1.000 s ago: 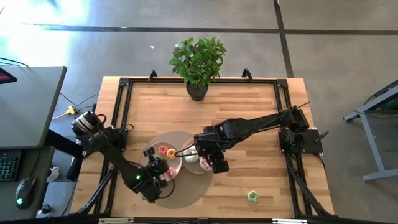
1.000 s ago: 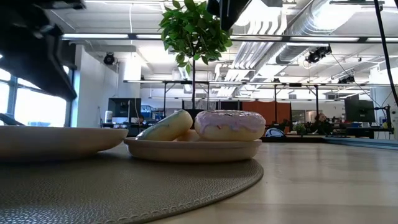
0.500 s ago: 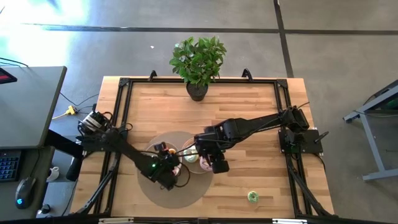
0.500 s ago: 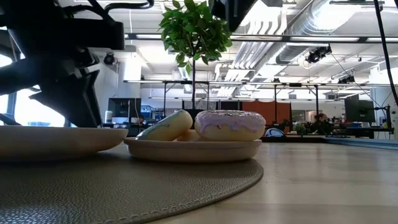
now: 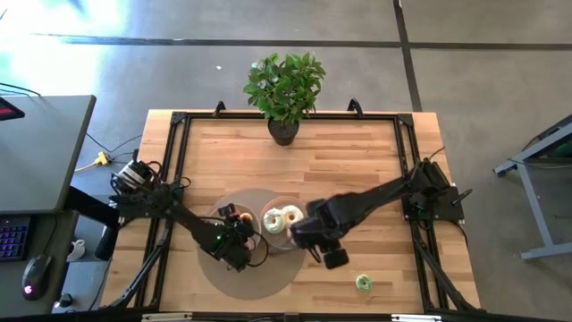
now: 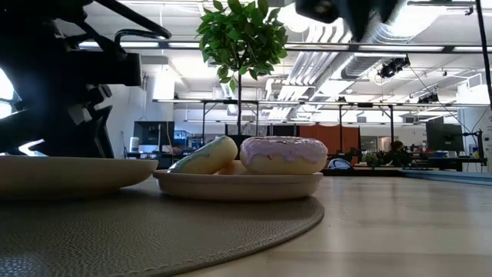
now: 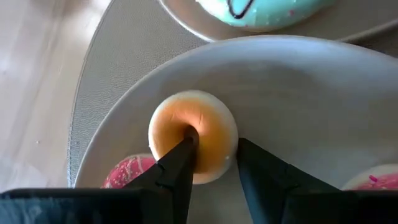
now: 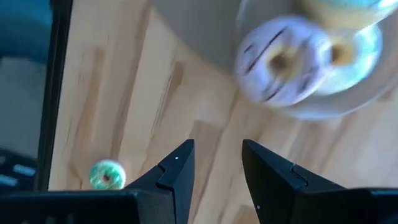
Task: Pick & Place donuts
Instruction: Adjust the small yellow donut
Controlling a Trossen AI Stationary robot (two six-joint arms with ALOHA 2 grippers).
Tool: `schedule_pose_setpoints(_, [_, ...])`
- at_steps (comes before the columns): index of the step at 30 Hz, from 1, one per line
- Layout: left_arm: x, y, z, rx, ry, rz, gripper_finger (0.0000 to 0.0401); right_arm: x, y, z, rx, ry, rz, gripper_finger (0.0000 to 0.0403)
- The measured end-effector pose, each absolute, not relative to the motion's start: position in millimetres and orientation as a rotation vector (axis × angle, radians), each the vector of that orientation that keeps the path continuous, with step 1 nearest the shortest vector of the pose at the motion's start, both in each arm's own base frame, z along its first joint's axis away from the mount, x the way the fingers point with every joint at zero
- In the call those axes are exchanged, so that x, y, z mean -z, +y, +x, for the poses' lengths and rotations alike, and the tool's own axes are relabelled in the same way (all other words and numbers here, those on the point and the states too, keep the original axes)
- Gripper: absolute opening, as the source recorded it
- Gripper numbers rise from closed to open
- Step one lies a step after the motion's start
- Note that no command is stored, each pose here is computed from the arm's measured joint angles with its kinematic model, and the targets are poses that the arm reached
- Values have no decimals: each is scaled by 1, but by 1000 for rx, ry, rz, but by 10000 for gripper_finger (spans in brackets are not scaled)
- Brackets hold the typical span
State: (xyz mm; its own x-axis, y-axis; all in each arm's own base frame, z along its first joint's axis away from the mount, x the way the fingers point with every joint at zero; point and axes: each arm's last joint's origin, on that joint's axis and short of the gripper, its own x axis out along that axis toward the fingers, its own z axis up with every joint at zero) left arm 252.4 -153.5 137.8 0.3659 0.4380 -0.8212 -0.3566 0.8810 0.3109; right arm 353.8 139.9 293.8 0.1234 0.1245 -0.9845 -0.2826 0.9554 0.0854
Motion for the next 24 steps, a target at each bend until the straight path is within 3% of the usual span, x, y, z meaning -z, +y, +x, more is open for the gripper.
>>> schedule_pose_setpoints(7, [-136, -152, 251, -512, 1078, 105, 116, -253, 143, 300, -182, 1453, -53, 130])
schedule_pose_setpoints(10, [-136, -152, 251, -511, 1078, 103, 89, -245, 139, 281, -178, 1331, -1, 130])
schedule_pose_setpoints(15, [-142, -154, 254, -525, 1044, 65, 11, -245, 126, 259, -146, 1060, 42, 130])
schedule_pose_setpoints(19, [-160, -160, 264, -536, 932, 2, 22, -250, 116, 246, -114, 822, 51, 130])
schedule_pose_setpoints(24, [-190, -167, 265, -468, 882, -63, 5, -249, 106, 229, -150, 598, 36, 130])
